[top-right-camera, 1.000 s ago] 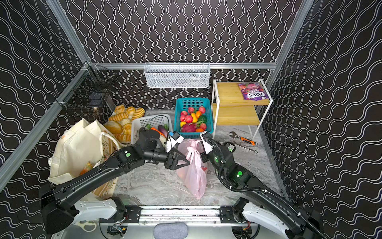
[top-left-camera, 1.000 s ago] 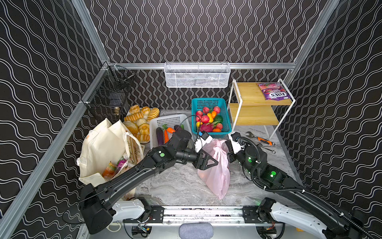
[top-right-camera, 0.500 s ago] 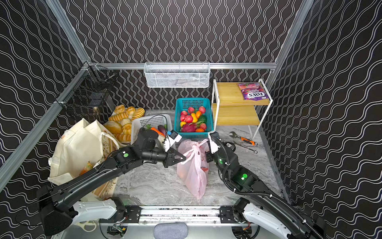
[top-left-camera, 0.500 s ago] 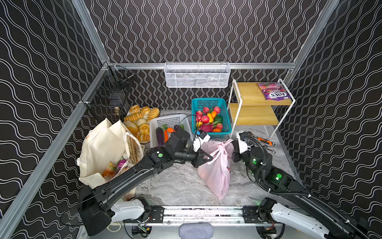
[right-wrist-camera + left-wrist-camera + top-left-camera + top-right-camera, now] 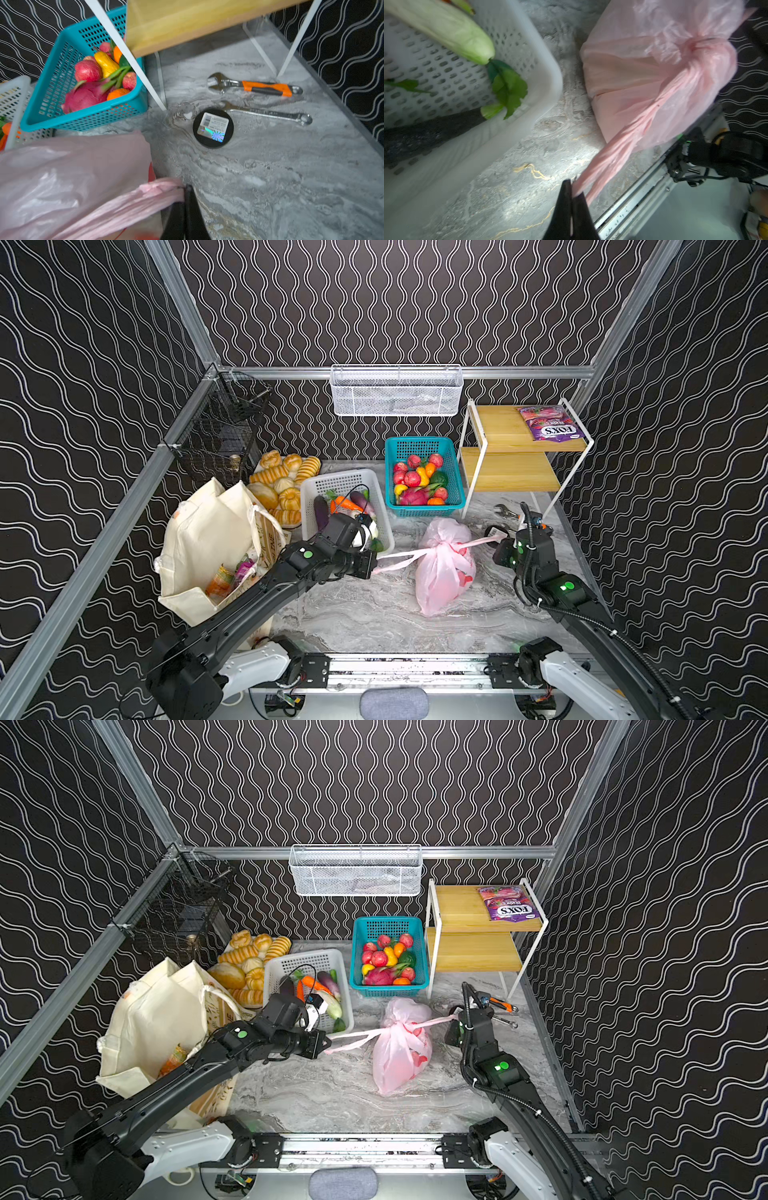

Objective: Place the mixed food into the grocery bags and tie them

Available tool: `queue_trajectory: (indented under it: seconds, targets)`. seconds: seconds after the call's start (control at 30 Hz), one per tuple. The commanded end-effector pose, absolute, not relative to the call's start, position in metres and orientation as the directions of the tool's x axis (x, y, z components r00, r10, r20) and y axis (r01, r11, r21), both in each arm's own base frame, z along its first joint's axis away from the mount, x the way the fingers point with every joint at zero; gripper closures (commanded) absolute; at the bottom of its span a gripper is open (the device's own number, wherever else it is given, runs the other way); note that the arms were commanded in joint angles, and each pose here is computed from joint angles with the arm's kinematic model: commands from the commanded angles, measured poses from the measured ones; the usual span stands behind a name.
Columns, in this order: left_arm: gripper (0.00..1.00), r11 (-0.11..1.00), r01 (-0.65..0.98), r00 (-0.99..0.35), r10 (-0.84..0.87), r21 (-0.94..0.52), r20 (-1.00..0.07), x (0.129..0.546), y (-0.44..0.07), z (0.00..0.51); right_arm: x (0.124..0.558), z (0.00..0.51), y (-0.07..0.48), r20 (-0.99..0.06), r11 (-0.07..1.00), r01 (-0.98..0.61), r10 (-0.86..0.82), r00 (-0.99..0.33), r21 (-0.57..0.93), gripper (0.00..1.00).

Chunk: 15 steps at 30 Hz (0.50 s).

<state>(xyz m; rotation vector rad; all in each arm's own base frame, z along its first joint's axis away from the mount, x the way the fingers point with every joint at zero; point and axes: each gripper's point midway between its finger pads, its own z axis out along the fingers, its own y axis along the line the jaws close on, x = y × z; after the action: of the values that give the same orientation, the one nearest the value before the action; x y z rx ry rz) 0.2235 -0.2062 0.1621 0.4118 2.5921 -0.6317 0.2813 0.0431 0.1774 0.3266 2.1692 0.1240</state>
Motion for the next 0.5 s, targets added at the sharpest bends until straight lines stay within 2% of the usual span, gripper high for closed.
queue_trajectory:
  seconds: [0.0,0.07,0.1,0.13,0.2,0.23,0.27,0.3,0.4,0.47]
  targets:
    - [1.0,0.959,0.246,-0.924,0.187,-0.143,-0.335,0.208,-0.149,0.125,0.277,0.162,0.011,-0.767,0.903,0.387,0.379,-0.518,0.185,1.0]
    - [1.0,0.944,0.273,-0.918,0.197,-0.185,-0.345,0.211,-0.16,0.127,0.278,0.158,0.02,-0.747,0.918,0.348,0.367,-0.554,0.193,1.0]
    - [0.97,0.931,0.291,-0.911,0.199,-0.22,-0.362,0.214,-0.169,0.133,0.28,0.161,0.027,-0.743,0.927,0.312,0.359,-0.565,0.211,0.93]
    - [0.87,0.92,0.303,-0.901,0.192,-0.247,-0.389,0.219,-0.177,0.144,0.281,0.167,0.035,-0.743,0.935,0.265,0.349,-0.572,0.235,0.82]
    - [0.75,0.893,0.339,-0.871,0.18,-0.295,-0.457,0.229,-0.191,0.17,0.283,0.186,0.048,-0.753,0.943,0.184,0.333,-0.567,0.278,0.6]
    - [0.6,0.879,0.358,-0.851,0.17,-0.313,-0.496,0.234,-0.197,0.187,0.282,0.198,0.052,-0.764,0.943,0.15,0.328,-0.555,0.296,0.51]
    - [0.48,0.872,0.37,-0.833,0.159,-0.321,-0.53,0.24,-0.201,0.201,0.282,0.208,0.053,-0.777,0.943,0.138,0.329,-0.538,0.303,0.45]
    - [0.43,0.861,0.388,-0.809,0.148,-0.328,-0.569,0.246,-0.205,0.217,0.281,0.219,0.051,-0.789,0.941,0.137,0.335,-0.516,0.31,0.41]
    - [0.39,0.852,0.416,-0.76,0.134,-0.317,-0.636,0.264,-0.215,0.245,0.277,0.25,0.043,-0.822,0.933,0.147,0.359,-0.443,0.328,0.3]
    - [0.38,0.822,0.471,-0.751,0.185,-0.319,-0.634,0.271,-0.238,0.248,0.277,0.264,0.043,-0.831,0.929,0.137,0.368,-0.417,0.343,0.26]
